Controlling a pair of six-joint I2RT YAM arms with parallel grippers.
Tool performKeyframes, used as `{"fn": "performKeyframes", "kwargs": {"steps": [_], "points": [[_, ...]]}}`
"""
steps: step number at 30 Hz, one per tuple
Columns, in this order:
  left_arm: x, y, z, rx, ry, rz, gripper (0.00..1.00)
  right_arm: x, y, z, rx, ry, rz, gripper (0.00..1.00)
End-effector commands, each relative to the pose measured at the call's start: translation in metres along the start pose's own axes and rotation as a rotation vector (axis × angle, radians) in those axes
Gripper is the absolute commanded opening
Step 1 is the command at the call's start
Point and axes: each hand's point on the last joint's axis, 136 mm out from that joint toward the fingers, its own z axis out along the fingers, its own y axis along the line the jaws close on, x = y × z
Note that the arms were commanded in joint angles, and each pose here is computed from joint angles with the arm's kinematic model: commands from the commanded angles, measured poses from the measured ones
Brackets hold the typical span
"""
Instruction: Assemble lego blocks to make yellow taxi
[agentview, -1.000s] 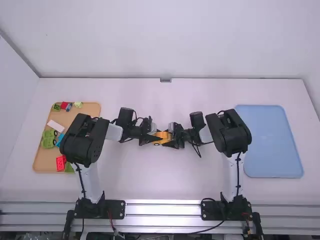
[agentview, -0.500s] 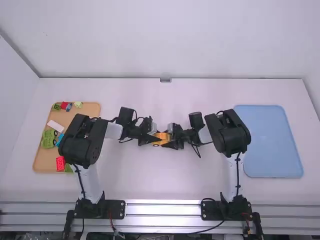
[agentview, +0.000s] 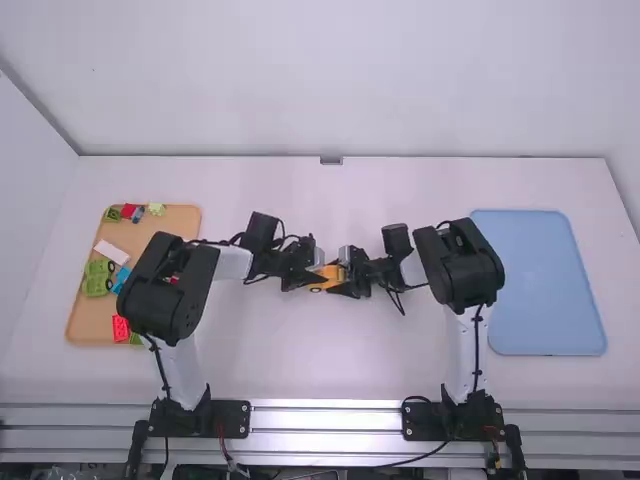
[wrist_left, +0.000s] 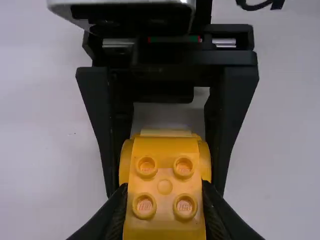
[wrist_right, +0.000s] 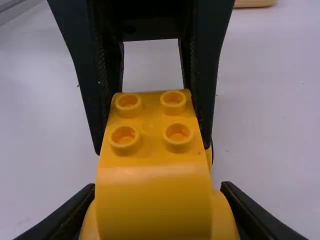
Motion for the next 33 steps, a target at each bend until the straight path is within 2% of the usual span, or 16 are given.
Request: {"fn": "performKeyframes", "kwargs": {"steps": [1,10,14,15,21,27,33], "points": [[0.063,-0.037,0.021,0.028,0.230,-0.107,0.02,0.007,0.003,0.007,0.000,0.030,0.031,0.56],[0.052,-0.026,0.021,-0.045,0.117,-0.087,0.02,0.007,0.003,0.007,-0.001,0.029,0.032,0.55],[0.046,-0.019,0.021,-0.068,0.091,-0.056,0.13,0.007,0.003,0.007,0.000,0.029,0.030,0.55],[0.044,-0.016,0.021,-0.072,0.087,-0.049,0.19,0.007,0.002,0.007,0.001,0.030,0.031,0.55],[0.024,-0.005,0.021,-0.063,0.026,-0.033,0.22,0.013,-0.001,0.007,0.027,0.064,0.037,0.55],[0.006,0.012,0.004,-0.082,-0.044,-0.022,0.36,0.013,-0.001,0.007,0.025,0.063,0.038,0.56],[0.002,0.026,-0.013,-0.130,-0.060,-0.017,0.46,0.013,-0.001,0.007,0.026,0.063,0.037,0.56]]}}
